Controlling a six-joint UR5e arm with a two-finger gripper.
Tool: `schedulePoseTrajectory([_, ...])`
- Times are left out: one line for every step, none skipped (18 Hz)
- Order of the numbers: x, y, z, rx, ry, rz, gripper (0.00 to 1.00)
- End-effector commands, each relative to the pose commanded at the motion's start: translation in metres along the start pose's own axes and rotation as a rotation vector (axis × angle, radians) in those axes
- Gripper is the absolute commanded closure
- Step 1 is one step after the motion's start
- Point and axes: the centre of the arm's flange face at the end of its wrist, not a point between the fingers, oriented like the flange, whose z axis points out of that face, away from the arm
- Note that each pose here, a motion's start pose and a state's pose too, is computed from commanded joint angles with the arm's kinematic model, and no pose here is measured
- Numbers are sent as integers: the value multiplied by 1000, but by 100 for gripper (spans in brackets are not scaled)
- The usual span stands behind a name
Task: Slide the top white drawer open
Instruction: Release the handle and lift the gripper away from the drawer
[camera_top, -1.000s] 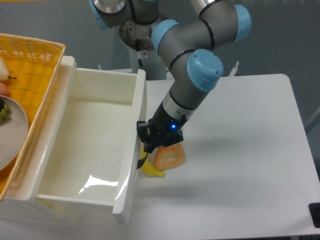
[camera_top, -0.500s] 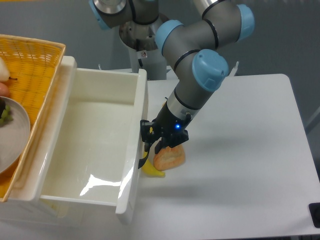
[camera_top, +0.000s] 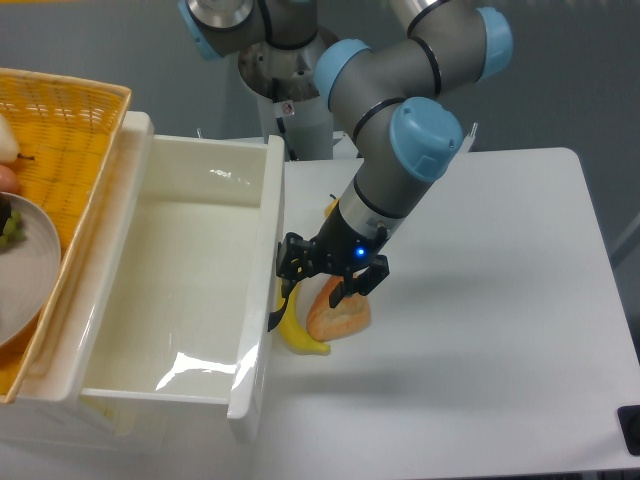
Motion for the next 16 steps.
schedulePoseTrajectory([-3, 0, -2, 4, -2, -3, 24])
schedulePoseTrajectory([-7, 1, -4, 6, -3, -4, 21])
schedulePoseTrajectory([-13, 2, -7, 10, -7, 5, 16])
schedulePoseTrajectory([-20, 3, -12, 17, -11, 14, 11])
schedulePoseTrajectory([-27, 5, -15, 22, -16, 15, 6])
schedulePoseTrajectory([-34, 5, -23, 33, -22, 8, 3])
schedulePoseTrajectory([-41, 5, -29, 43, -28, 2, 1])
schedulePoseTrajectory([-49, 6, -36, 54, -35, -7, 0])
schedulePoseTrajectory([-56, 6, -41, 62, -44, -13, 0])
schedulePoseTrajectory([-62, 7, -45, 69, -52, -15, 0])
schedulePoseTrajectory([-66, 8, -48, 74, -58, -5, 0])
schedulePoseTrajectory([-73, 9, -48, 68, -71, -1, 0])
schedulePoseTrajectory([-78, 11, -46, 43, -104, 10, 0])
schedulePoseTrajectory([-86, 13, -44, 6, -149, 24, 0])
schedulePoseTrajectory([-95, 15, -39, -30, -182, 38, 0])
schedulePoseTrajectory([-102, 14, -34, -48, -207, 54, 0])
